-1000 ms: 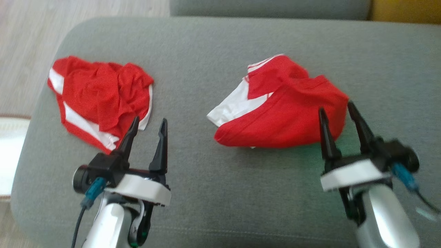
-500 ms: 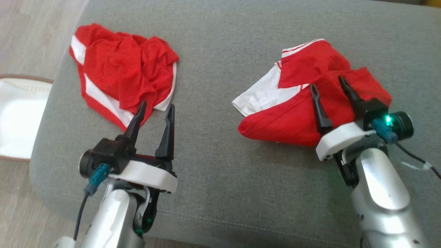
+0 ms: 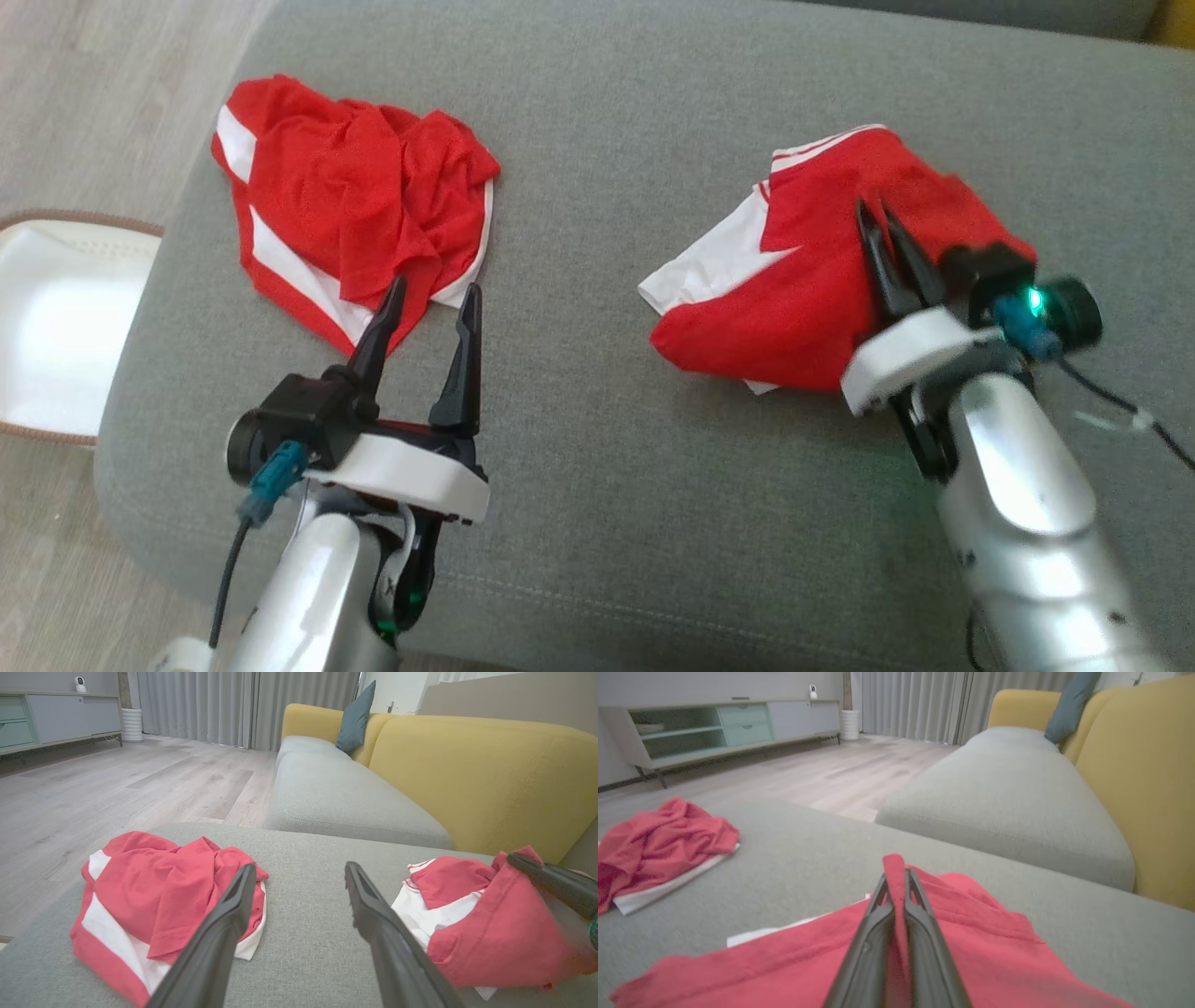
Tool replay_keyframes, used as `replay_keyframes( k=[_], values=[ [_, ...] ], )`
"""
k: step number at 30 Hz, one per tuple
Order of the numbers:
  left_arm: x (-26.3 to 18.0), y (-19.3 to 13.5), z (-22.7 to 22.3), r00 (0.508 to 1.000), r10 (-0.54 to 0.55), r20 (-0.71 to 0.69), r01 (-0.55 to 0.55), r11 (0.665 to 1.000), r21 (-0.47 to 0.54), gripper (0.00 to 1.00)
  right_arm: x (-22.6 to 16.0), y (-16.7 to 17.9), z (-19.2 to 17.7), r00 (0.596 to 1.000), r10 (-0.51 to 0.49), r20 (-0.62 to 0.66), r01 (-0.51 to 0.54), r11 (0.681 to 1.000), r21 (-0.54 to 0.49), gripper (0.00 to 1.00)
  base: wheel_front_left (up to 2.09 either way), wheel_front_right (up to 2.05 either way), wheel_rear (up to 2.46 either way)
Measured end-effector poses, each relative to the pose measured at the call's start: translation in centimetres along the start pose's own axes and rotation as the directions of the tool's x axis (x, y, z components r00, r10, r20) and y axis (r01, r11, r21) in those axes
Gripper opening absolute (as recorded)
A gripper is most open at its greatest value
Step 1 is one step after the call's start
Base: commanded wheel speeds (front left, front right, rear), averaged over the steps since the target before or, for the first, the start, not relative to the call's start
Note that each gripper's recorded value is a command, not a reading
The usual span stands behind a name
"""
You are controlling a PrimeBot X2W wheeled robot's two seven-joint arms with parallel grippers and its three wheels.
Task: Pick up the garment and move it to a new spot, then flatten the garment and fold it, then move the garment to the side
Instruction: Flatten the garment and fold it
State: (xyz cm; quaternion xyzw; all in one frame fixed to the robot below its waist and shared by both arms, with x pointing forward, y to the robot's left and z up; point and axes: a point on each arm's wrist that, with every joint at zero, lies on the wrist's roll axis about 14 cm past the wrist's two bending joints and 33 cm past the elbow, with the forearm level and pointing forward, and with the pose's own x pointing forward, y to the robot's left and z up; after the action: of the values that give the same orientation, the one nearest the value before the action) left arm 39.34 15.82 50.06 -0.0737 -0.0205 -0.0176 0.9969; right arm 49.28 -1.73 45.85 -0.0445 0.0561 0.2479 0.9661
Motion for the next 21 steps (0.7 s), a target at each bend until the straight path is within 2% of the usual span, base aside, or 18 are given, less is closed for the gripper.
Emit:
replay_keyframes(
  k=[3, 6, 10, 14, 16, 19, 21],
  values=[
    [-0.1, -0.1, 0.6, 1.000, -0.002, 0.017, 0.002, 1.000, -0.009, 1.00, 1.0, 0.7, 4.2, 0.993, 0.030, 0.115, -0.029, 1.000, -0.012, 0.00, 0.00, 0.00, 0.00],
    [-0.3, -0.2, 1.2, 0.999, 0.002, 0.033, -0.002, 1.000, -0.017, 1.00, 1.8, 1.4, 10.6, 0.958, 0.064, 0.281, -0.061, 0.998, -0.018, 0.00, 0.00, 0.00, 0.00],
    [-0.8, -0.3, 1.2, 0.999, 0.005, 0.035, -0.004, 1.000, -0.027, 1.00, 1.5, 2.1, 18.9, 0.872, 0.095, 0.481, -0.102, 0.995, -0.011, 0.00, 0.00, 0.00, 0.00],
    [-1.0, -0.1, 0.8, 1.000, 0.015, 0.025, -0.014, 0.999, -0.036, 1.00, -0.5, 1.4, 24.9, 0.776, 0.084, 0.625, -0.108, 0.994, 0.000, 0.00, 0.00, 0.00, 0.00],
    [-0.8, -0.2, 1.0, 0.999, 0.010, 0.030, -0.009, 0.999, -0.038, 1.00, -1.3, 0.3, 26.2, 0.753, 0.061, 0.655, -0.078, 0.997, -0.002, 0.00, 0.00, 0.00, 0.00],
    [-0.4, -0.9, 1.0, 0.999, -0.011, 0.035, 0.012, 0.999, -0.042, 1.00, -2.2, -3.0, 25.9, 0.758, 0.000, 0.652, 0.008, 1.000, -0.009, 0.00, 0.00, 0.00, 0.00],
    [-0.1, -1.4, 1.0, 0.999, -0.024, 0.034, 0.026, 0.999, -0.045, 1.00, -3.2, -6.6, 24.8, 0.767, -0.083, 0.636, 0.093, 0.996, 0.018, 0.00, 0.00, 0.00, 0.00]
  ],
)
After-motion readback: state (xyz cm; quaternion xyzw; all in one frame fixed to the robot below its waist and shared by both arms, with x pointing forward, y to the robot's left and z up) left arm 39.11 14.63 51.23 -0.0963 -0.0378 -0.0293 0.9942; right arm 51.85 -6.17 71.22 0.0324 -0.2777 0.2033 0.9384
